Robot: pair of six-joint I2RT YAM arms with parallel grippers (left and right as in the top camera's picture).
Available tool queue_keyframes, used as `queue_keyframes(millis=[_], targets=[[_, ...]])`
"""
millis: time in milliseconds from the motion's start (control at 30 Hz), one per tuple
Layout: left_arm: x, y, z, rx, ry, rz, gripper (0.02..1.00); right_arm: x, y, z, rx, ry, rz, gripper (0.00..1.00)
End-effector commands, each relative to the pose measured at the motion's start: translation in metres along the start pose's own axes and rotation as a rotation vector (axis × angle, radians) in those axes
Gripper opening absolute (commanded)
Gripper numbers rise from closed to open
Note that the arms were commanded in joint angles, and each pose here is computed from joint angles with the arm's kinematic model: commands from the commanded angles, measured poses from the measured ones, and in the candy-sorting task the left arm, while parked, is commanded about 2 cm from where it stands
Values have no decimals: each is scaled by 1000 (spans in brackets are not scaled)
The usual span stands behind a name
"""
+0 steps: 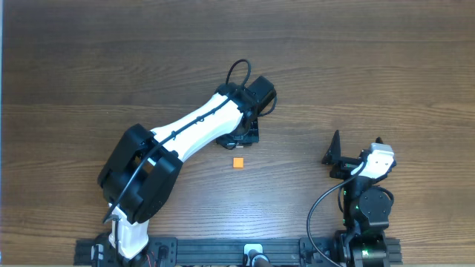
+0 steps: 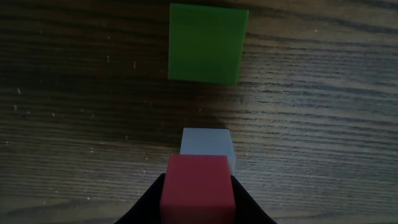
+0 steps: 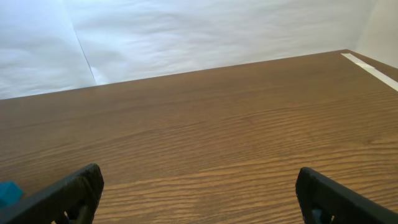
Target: Stack Cubes
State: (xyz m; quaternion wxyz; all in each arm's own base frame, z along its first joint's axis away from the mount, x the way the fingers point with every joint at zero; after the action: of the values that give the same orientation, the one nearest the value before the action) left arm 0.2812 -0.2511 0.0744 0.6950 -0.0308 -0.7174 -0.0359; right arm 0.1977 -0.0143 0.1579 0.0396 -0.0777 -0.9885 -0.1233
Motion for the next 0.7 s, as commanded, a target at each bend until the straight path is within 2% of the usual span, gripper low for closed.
queue_keyframes(millis=[33, 700], targets=[[13, -1, -4, 21, -24, 31, 62, 0, -3, 0, 4, -6, 18, 993], [16, -2, -3, 26, -28, 43, 62, 0, -3, 0, 4, -6, 18, 991]])
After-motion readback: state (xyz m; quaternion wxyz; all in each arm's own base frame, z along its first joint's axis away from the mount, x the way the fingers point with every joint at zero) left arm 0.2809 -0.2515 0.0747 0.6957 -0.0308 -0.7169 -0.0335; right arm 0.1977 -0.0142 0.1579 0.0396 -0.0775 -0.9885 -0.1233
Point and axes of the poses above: each gripper's point midway between its finger pads, its own x axis back along the fingers, its own y axis along the line the jaws close on, z = x × y, the point moved 5 cm from there along x, back along the fingers, and after that the axes turned 8 degrees about -x, right-handed, at the moved point
